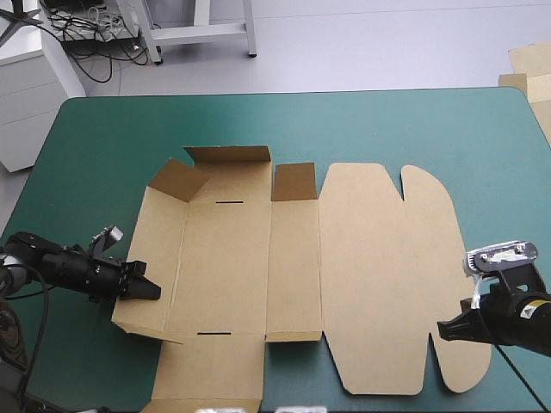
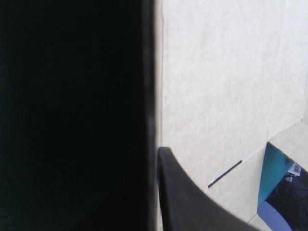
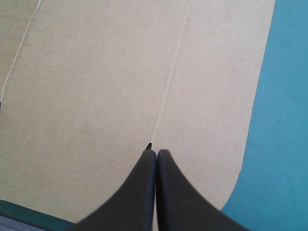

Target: Fold the box

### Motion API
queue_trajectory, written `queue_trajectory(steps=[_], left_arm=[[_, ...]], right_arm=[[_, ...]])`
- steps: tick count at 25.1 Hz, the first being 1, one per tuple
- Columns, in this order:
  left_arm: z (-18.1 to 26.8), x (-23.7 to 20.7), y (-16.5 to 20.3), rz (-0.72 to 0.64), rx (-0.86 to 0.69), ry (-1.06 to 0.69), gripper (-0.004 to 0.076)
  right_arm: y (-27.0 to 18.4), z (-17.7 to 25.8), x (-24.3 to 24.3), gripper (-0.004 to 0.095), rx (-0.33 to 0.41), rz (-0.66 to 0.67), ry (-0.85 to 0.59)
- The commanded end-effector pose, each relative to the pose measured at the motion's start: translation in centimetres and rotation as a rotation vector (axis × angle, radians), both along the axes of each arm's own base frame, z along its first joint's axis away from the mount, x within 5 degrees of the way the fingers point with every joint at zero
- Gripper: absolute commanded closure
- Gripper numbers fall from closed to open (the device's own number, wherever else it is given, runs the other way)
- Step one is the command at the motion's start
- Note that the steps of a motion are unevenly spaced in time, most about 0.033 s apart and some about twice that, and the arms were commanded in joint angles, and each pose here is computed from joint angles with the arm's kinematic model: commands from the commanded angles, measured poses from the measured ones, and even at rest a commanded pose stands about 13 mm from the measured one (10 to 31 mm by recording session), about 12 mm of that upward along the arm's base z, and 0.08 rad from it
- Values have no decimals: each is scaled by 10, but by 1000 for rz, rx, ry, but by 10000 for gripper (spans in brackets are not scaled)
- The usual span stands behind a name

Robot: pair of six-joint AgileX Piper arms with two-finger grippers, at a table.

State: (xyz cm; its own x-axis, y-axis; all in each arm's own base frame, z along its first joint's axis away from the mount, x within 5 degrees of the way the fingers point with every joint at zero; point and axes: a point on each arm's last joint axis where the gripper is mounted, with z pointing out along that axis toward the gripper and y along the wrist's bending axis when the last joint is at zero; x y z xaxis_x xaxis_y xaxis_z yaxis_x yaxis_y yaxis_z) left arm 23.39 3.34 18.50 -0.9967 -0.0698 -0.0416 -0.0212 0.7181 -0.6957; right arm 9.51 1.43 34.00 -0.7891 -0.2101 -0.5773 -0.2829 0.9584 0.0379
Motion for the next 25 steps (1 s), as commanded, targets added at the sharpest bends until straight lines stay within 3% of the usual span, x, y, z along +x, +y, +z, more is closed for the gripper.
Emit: queue_trajectory(steps=[1,6,13,20,25], left_arm=[[20,12,2,-30,58,-73,734],[60,38,-11,-153,249,-193,734],[129,76,-76,-419,585,-505,734],[195,71,-189,-725,862,-1095,734],[209,50,-241,-840,996,-1380,734]], right_arm=[[0,8,1,928,6,2,-41],[0,8,1,928,6,2,-41],[0,8,1,928,6,2,-41],[1,8,0,928,10,2,-30],[1,7,-1,928,10,4,-22]])
